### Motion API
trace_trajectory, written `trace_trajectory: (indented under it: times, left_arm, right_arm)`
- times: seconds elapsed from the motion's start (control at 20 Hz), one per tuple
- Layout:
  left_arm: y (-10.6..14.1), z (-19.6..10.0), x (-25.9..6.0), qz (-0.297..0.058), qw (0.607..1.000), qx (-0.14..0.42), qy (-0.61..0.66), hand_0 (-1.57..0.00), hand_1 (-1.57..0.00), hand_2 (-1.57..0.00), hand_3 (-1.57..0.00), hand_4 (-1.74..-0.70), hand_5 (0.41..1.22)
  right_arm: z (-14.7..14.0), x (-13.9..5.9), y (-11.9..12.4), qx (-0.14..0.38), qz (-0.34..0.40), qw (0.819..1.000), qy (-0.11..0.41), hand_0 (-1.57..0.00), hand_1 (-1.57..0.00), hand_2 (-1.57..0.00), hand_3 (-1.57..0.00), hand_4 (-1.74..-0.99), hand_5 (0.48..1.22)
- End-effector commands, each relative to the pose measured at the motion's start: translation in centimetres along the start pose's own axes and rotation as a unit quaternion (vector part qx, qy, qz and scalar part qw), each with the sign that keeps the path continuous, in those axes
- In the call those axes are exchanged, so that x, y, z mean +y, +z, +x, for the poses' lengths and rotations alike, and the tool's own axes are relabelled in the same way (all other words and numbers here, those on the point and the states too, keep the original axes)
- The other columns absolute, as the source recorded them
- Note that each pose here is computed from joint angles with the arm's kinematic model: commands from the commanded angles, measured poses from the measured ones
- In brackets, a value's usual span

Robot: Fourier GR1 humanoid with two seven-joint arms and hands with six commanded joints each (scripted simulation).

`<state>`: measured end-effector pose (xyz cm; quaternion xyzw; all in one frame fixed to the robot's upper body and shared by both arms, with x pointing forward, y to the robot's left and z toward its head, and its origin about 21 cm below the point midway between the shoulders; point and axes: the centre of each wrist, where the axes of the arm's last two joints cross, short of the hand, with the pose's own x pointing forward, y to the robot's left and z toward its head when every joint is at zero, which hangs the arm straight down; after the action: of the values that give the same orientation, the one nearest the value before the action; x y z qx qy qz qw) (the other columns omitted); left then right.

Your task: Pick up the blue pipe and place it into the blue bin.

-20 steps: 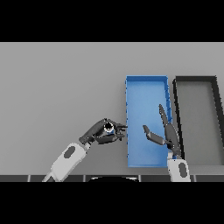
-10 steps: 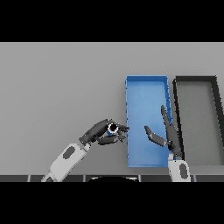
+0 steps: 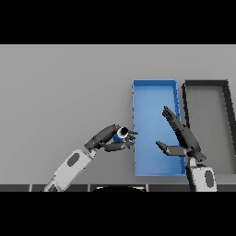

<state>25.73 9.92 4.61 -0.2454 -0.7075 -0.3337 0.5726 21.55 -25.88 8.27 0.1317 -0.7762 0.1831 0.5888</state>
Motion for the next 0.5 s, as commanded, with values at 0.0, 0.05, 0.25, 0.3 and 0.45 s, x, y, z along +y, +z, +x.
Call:
trace_trajectory:
  times: [0.0, 0.05, 0.25, 0.3, 0.45]
  left_arm:
    - [0.1, 0.3, 0.1, -0.002, 1.000, -0.004, -0.003, -1.57, -1.57, -1.57, -1.49, -1.74, 1.221]
    - [0.2, 0.1, 0.1, -0.002, 1.000, -0.004, -0.002, -1.57, -1.57, -1.57, -1.49, -1.74, 1.221]
    - [0.0, -0.3, 0.1, -0.002, 1.000, -0.002, -0.003, -1.57, -1.57, -1.57, -1.49, -1.74, 1.221]
    - [0.0, -0.2, 0.1, 0.000, 1.000, -0.002, -0.003, -1.57, -1.57, -1.57, -1.48, -1.74, 1.221]
    - [0.1, -0.2, 0.1, -0.008, 1.000, 0.000, 0.000, -1.57, -1.57, -1.57, -1.49, -1.74, 1.221]
  right_arm:
    - [1.0, 0.1, -0.5, 0.008, 0.031, 0.999, 0.007, 0.00, 0.00, 0.00, 0.00, -1.303, 0.515]
    - [2.0, 0.2, -1.0, 0.013, 0.058, 0.998, 0.005, 0.00, 0.00, 0.00, 0.00, -1.314, 0.500]
    - [4.6, 1.9, -3.2, 0.017, 0.153, 0.988, 0.018, 0.00, 0.00, 0.00, 0.00, -1.309, 0.503]
    - [5.1, 2.3, -3.8, 0.011, 0.173, 0.984, 0.026, 0.00, 0.00, 0.00, 0.00, -1.314, 0.510]
    - [5.4, 3.6, -6.3, 0.012, 0.221, 0.973, 0.060, 0.00, 0.00, 0.00, 0.00, -1.294, 0.523]
